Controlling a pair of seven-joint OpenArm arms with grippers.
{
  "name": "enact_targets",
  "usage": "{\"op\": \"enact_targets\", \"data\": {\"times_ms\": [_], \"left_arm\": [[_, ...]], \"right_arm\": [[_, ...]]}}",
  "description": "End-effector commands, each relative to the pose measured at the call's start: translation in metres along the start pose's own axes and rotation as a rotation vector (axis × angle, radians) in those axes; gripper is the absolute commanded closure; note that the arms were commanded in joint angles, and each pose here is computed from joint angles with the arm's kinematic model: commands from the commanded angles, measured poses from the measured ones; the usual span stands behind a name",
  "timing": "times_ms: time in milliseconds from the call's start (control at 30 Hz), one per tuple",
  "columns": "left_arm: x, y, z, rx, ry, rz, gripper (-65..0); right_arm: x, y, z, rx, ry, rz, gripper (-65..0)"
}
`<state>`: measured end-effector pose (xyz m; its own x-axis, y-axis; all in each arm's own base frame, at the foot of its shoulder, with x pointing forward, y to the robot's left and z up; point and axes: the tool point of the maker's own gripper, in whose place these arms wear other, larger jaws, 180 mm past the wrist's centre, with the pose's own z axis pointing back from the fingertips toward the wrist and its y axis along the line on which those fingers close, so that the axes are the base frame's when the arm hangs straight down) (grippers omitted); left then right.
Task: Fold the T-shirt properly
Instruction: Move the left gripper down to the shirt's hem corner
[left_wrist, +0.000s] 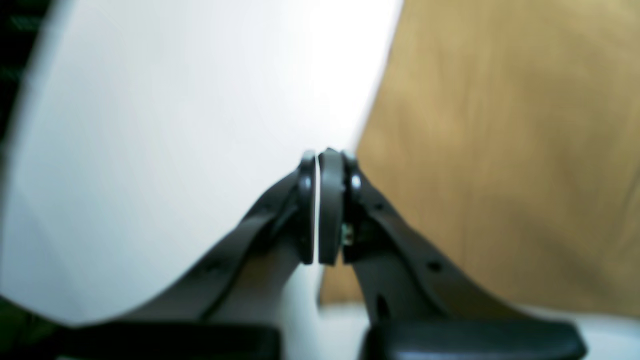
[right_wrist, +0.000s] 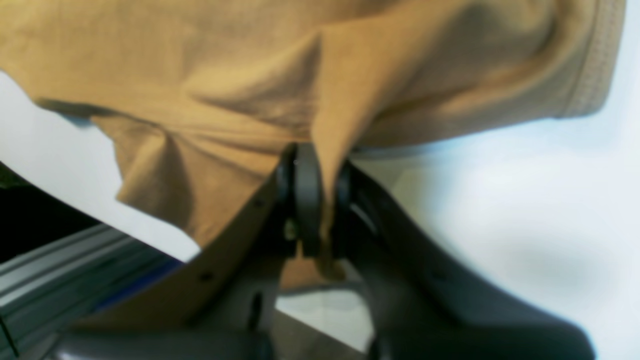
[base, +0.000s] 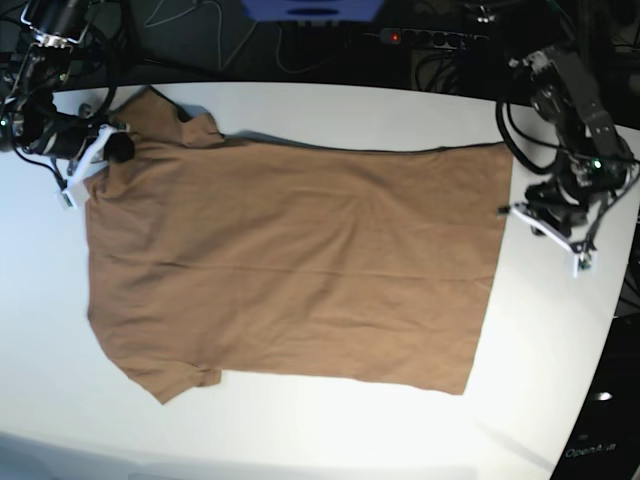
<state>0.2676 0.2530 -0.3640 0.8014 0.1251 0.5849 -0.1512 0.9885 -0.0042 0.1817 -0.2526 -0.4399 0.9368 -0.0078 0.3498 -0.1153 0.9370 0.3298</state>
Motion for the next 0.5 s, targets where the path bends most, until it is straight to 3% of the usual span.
{"op": "enact_targets", "data": {"times_ms": [0,200,367,467], "left_arm": [[0.0,0.004,0.003,0.011,-0.015,-0.007,-1.1],[-0.039,0.014,0.005,0.03,0.005,-0.031,-1.1],[-0.033,0.032,0.012,0.065,-0.043,-0.073,-1.1],[-0.045,0.032,0.011,0.06,-0.012,-0.074,-1.1]], "right_arm": [[-0.018,-0.015,0.004,-0.07,0.099,0.007,-0.1],[-0.017,-0.014,0.004,-0.069,0.094,0.008,-0.1],[-0.016,-0.015,0.005,-0.072,0.094,0.01,-0.1],[-0.016,-0.015,0.005,-0.072,0.094,0.01,-0.1]]}}
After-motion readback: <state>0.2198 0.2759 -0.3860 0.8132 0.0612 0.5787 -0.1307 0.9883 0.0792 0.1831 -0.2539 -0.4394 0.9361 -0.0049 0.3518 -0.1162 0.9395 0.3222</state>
